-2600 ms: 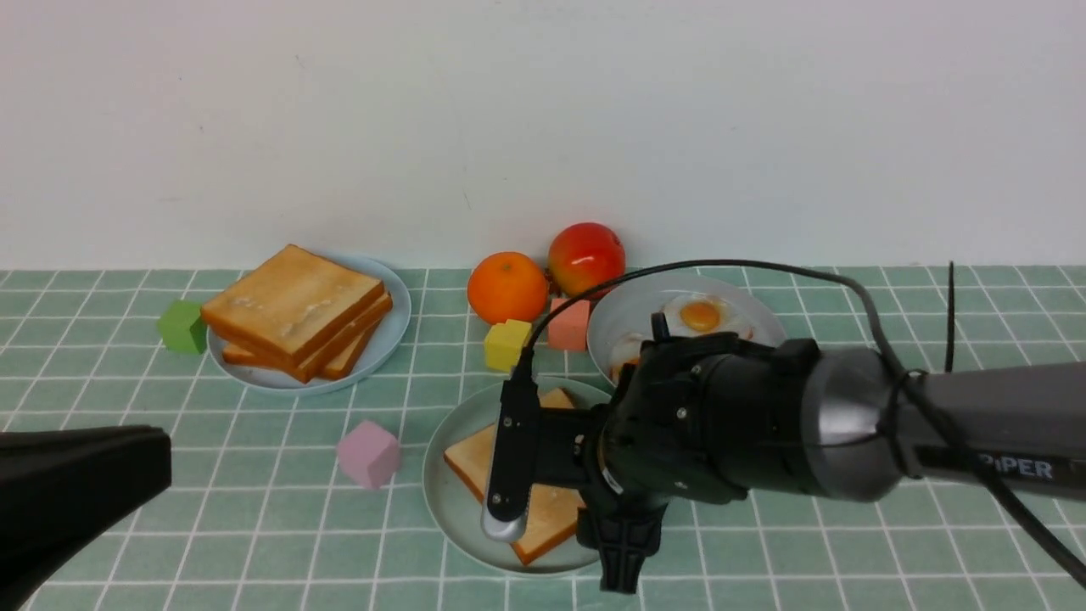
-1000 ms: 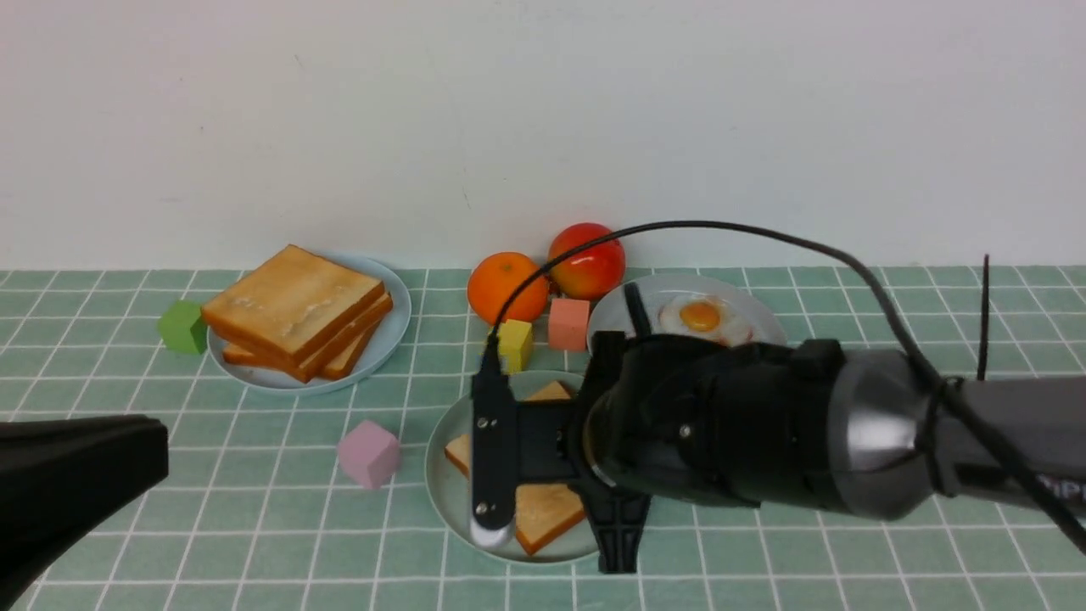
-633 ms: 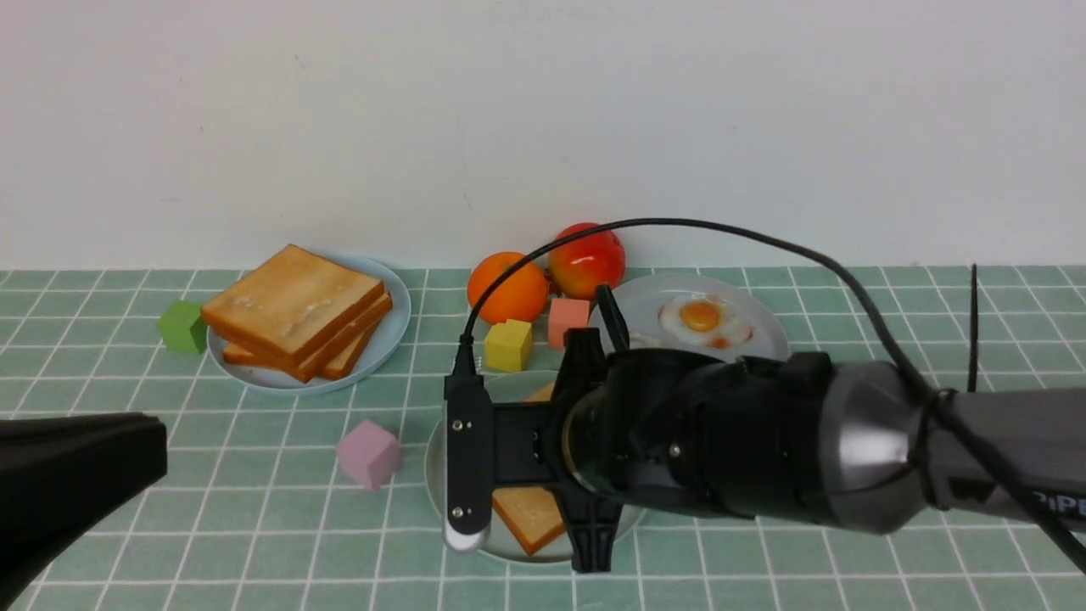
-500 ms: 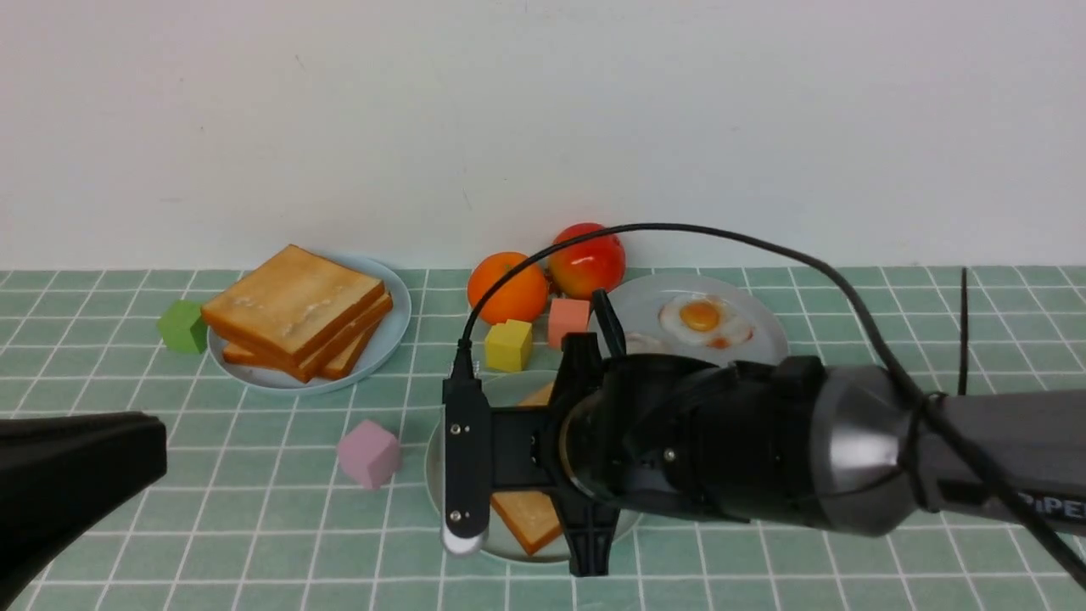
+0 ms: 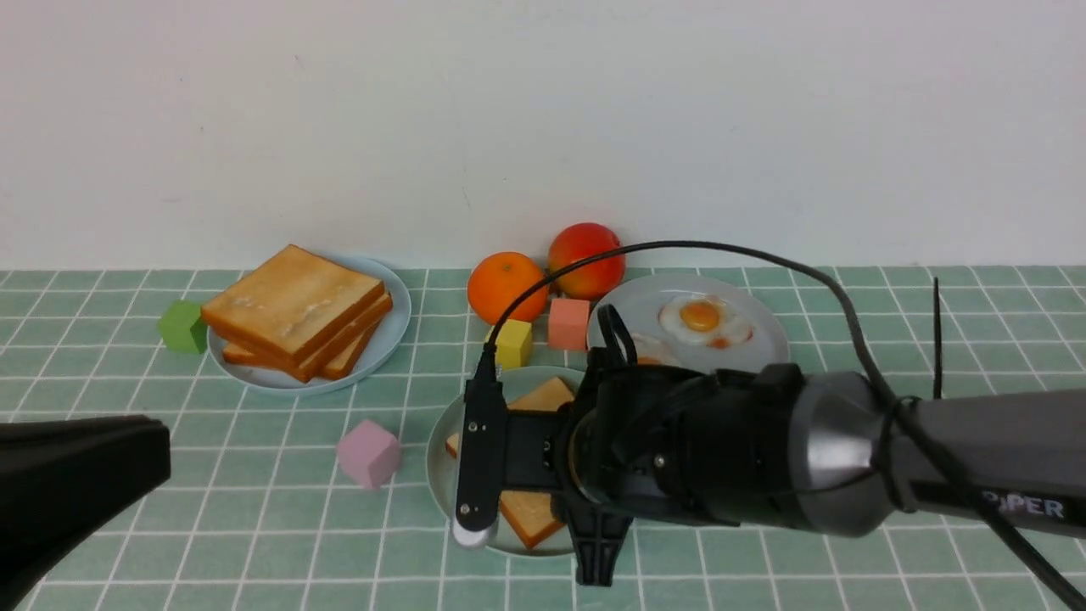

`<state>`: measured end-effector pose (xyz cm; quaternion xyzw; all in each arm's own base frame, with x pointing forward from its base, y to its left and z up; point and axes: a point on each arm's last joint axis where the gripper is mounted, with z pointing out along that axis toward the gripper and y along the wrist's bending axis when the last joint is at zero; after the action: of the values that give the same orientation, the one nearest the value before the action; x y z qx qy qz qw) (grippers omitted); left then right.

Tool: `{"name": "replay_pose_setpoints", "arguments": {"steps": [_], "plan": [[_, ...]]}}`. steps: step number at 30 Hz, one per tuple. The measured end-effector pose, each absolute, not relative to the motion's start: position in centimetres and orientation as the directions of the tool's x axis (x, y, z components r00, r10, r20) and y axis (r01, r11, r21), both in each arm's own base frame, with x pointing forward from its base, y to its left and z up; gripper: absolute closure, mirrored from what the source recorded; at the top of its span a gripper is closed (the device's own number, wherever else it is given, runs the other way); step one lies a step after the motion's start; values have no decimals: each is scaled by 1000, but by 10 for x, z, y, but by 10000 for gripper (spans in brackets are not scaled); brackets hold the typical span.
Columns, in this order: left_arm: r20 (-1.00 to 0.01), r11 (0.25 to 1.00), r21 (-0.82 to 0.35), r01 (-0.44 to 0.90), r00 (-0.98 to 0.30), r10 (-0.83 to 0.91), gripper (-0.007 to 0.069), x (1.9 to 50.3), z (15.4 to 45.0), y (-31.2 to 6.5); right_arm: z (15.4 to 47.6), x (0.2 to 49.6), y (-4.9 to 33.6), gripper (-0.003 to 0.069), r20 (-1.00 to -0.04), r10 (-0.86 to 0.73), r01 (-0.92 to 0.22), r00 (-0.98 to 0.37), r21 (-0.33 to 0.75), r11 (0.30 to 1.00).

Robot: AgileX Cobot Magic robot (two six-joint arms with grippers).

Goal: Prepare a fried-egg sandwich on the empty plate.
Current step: Use the right arm to place the fried egg on the slice of bread in the middle, then use the left arm to grab a slice of bread

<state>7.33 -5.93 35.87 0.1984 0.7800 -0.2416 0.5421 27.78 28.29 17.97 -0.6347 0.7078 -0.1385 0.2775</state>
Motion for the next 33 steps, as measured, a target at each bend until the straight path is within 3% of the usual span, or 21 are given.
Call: {"name": "replay_pose_setpoints", "arguments": {"steps": [2,4,5,8,12,14,15,16,17,18,20,22,26,33], "plan": [[-936,798,-185,574,-350,35,589,72,358,-60,181,277,281,209,-224,-972,-820,-73,-541,186],[-931,792,-204,575,-365,25,587,72,358,-61,189,275,278,157,-231,-968,-815,-103,-538,215],[-930,792,-206,575,-367,24,587,72,358,-61,190,275,278,153,-232,-967,-814,-104,-539,217],[-920,792,-218,571,-390,28,586,74,356,-64,231,263,265,146,-299,-934,-782,-197,-526,333],[-885,808,-216,548,-460,75,587,86,346,-77,286,241,237,232,-401,-851,-722,-339,-469,509],[-843,824,-186,536,-517,146,612,101,333,-93,323,217,209,344,-454,-766,-670,-454,-393,630],[-833,827,-171,535,-527,168,628,106,331,-97,327,212,204,365,-450,-753,-663,-481,-376,648],[-802,836,-138,531,-555,220,638,117,324,-108,343,199,190,449,-466,-710,-640,-528,-332,693],[-800,837,-133,531,-556,225,638,118,324,-109,344,196,187,449,-459,-706,-637,-539,-327,698],[-767,842,-90,531,-576,282,638,133,319,-123,359,182,172,534,-475,-669,-620,-572,-283,732],[-731,846,-43,531,-594,336,638,150,313,-136,373,167,159,622,-510,-632,-610,-584,-238,756],[-701,858,-6,513,-614,363,638,173,311,-144,387,153,145,667,-557,-595,-605,-579,-195,772],[-634,885,24,465,-677,373,638,222,304,-143,403,135,126,671,-609,-537,-587,-584,-141,797],[-518,915,-34,402,-790,328,638,335,276,-103,429,95,82,671,-716,-428,-569,-552,-52,821]]}}
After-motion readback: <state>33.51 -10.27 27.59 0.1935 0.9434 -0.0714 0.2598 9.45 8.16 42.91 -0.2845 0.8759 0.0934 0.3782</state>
